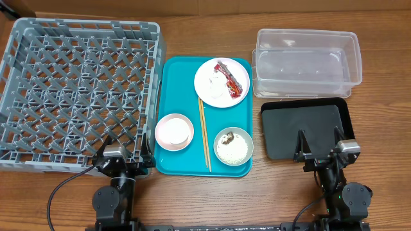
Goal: Sort waste into correct bins and load items into the dishwasher
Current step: 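Raise both grippers from rest toward the table items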
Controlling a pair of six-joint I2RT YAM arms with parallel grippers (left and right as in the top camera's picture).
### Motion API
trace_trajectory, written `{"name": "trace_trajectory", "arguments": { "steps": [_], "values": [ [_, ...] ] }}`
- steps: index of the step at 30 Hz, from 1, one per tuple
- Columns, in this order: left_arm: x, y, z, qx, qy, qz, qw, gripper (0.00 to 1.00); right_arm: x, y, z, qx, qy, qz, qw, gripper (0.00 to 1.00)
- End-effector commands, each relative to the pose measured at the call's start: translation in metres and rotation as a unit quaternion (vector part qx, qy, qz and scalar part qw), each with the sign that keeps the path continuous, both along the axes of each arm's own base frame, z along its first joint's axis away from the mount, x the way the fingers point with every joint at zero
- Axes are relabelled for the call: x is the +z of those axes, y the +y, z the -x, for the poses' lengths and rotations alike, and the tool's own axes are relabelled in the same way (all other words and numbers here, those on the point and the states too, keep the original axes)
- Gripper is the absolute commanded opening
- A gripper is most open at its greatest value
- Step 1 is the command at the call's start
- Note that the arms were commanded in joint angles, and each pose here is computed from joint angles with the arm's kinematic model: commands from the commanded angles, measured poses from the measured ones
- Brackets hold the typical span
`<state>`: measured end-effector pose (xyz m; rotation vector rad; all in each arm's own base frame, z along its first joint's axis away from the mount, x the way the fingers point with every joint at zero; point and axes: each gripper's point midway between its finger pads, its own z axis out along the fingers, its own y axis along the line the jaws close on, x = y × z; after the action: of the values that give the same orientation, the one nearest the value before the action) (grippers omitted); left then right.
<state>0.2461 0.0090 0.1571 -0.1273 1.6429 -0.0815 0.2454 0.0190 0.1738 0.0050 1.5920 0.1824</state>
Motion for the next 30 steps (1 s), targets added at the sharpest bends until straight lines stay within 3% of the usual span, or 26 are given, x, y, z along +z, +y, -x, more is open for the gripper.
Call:
{"name": "trace_trajectory", "arguments": {
  "steps": [1,13,22,30],
  "values": [
    [0.0,-0.002,0.0,-0.006,-0.001,-0.003,1.0,1.0,-0.002,-0.001,0.0,-0.001,-0.002,0.004,1.0,1.0],
    [0.0,-0.002,0.0,-0.005,-0.001,0.006,1.0,1.0,-0.002,-0.001,0.0,-0.001,-0.002,0.003,1.0,1.0],
    [-0.001,-0.002,0.0,-0.005,0.001,0.006,1.0,1.0,-0.001,-0.001,0.001,-0.004,0.008,-0.07,0.998,1.0],
    [0.003,-0.002,0.005,-0.005,0.056,0.01,0.998,1.0,0.01,-0.001,0.005,-0.007,0.037,-0.083,0.996,1.0]
  ]
}}
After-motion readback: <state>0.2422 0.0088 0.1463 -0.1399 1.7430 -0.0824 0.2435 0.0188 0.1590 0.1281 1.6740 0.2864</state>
